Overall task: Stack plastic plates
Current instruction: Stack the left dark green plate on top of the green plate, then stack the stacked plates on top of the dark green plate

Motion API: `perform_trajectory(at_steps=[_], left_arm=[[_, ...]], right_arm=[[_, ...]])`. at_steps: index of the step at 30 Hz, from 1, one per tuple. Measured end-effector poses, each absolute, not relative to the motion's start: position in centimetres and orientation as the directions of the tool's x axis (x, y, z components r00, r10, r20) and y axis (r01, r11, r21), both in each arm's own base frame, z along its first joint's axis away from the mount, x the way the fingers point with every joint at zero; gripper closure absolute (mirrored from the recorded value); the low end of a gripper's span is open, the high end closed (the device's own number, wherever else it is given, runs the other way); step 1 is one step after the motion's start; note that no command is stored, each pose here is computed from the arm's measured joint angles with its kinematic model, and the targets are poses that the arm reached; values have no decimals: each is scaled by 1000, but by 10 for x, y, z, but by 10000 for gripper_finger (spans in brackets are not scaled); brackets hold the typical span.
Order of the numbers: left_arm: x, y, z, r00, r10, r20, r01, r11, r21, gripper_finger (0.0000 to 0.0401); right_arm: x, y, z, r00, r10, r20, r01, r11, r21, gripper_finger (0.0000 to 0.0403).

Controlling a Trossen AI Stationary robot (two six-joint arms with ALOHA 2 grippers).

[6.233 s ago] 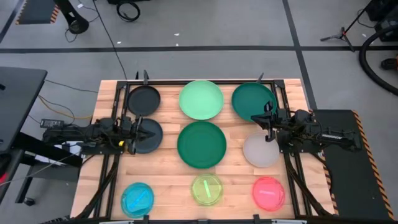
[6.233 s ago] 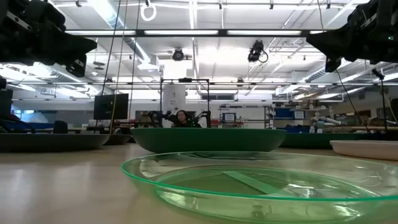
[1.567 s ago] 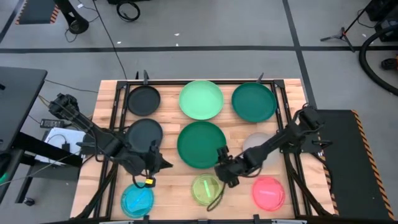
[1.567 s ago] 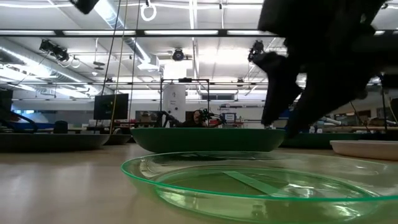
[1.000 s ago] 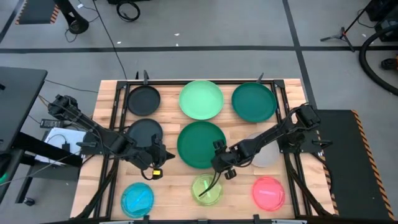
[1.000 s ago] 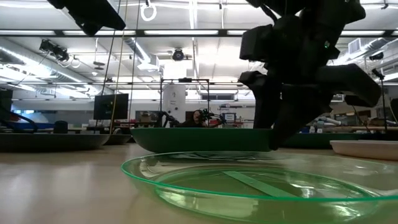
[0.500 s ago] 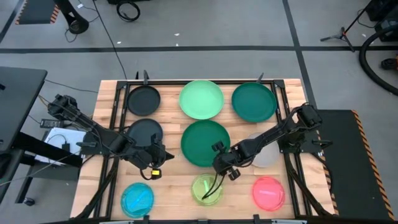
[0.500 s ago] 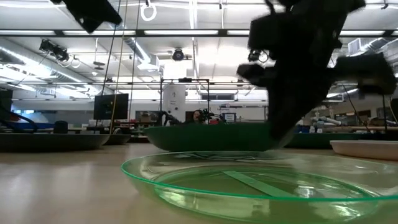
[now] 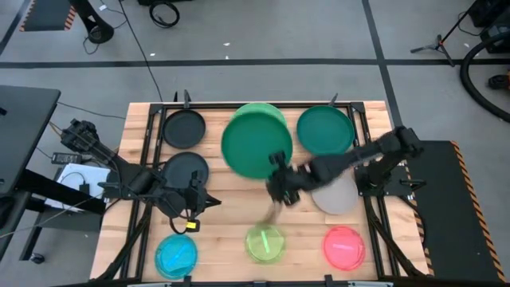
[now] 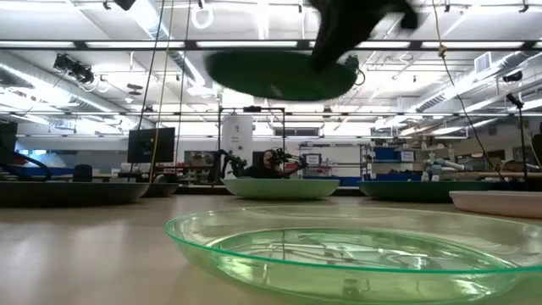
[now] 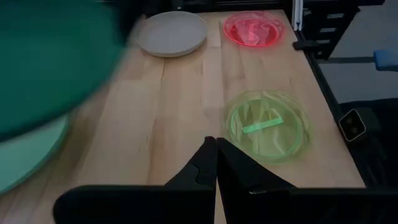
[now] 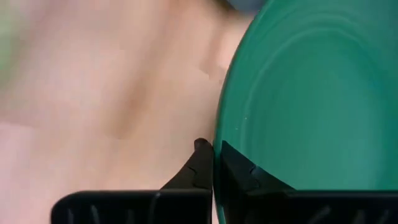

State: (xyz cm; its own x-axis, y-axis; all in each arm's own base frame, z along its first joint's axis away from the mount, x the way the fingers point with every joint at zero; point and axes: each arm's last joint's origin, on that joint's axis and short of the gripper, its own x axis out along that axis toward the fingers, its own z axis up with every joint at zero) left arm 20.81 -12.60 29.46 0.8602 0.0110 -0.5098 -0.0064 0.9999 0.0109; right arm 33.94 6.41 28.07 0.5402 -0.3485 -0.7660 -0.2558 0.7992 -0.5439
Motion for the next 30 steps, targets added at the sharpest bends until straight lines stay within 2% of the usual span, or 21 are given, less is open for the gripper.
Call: perform_trajectory(at_steps=[5,10,17,24,30], left_arm=[[199,-127,280,859,-11,-512,8,1000,-8,390],[186,-120,258,873,-12,-487,-7,999,-38,390],[169,-106,236,911,-7,-412,-19,998,-60,390],[164,-103,230,916,-15,-401,-21,996,-85,390],[164,-103,230,915,-33,-402,-6,995,-95,390]], right_arm=[[367,-8,252,458,-366,-810,-82,890,-448,390],[378,-54,214,345,-361,-866,-27,919,-394,373],[391,-68,187,354,-292,-889,-50,943,-330,356],[396,-68,185,396,-271,-877,-43,949,-313,350],[395,-64,192,405,-265,-875,-46,950,-309,305]])
